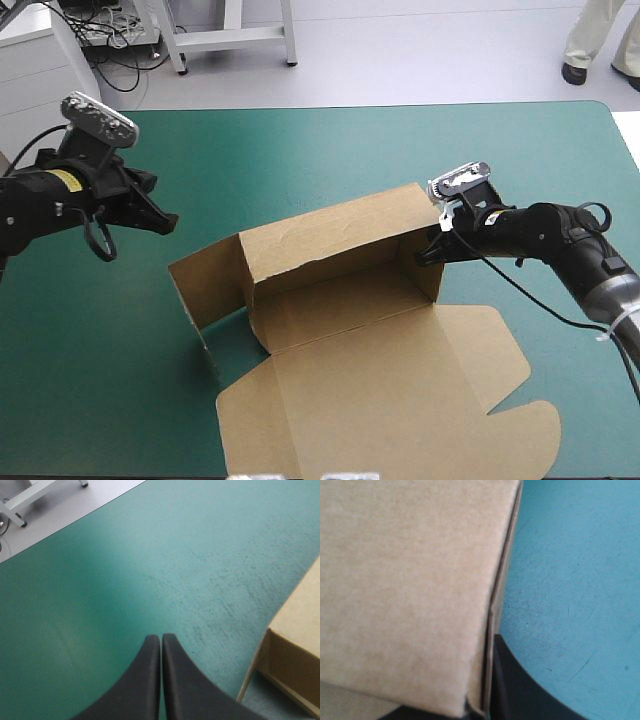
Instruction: Fold the box
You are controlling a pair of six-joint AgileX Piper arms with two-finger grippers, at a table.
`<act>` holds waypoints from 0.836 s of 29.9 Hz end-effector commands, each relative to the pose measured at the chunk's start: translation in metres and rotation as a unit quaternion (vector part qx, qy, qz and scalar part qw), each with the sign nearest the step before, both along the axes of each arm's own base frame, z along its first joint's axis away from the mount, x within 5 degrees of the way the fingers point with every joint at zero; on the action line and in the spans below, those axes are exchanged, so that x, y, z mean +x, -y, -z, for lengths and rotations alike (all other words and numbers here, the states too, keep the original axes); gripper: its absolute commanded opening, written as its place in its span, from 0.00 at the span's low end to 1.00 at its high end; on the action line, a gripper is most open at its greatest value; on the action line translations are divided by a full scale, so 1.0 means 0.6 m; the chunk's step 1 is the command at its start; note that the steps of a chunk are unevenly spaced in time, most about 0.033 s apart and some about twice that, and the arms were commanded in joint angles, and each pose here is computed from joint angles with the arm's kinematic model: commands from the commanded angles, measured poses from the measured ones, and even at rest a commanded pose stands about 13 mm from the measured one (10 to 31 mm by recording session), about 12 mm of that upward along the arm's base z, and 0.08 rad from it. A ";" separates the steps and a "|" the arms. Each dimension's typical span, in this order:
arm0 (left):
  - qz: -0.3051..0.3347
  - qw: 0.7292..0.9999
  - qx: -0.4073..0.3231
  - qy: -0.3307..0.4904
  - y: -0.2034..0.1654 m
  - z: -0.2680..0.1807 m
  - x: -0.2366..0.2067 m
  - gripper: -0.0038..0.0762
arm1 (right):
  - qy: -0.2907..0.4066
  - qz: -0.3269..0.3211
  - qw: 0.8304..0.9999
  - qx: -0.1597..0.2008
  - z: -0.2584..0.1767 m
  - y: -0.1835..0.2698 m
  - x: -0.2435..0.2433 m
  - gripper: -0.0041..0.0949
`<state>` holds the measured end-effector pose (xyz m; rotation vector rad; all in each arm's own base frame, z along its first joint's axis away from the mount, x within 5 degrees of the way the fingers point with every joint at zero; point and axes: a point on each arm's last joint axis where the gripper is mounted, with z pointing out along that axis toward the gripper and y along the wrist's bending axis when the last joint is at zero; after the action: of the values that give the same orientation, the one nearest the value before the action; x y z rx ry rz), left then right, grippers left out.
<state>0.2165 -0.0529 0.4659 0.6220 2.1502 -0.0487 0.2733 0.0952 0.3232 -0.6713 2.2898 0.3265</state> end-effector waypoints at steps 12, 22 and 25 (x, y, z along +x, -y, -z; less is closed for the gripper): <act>-0.035 0.998 -0.021 0.052 -0.030 -0.035 -0.020 0.04 | -0.081 0.049 0.995 -0.024 -0.086 0.010 0.004 0.02; -0.044 0.998 -0.006 0.054 -0.035 -0.034 -0.019 0.04 | -0.149 0.070 0.986 -0.028 -0.066 -0.020 0.117 0.02; -0.045 0.997 -0.007 0.058 -0.035 -0.035 -0.019 0.04 | -0.139 0.074 0.987 -0.027 -0.055 -0.029 0.157 0.02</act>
<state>0.2127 -0.0323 0.4686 0.5434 2.1730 0.0216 0.3529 0.1095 0.3486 -0.5247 2.6570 0.3006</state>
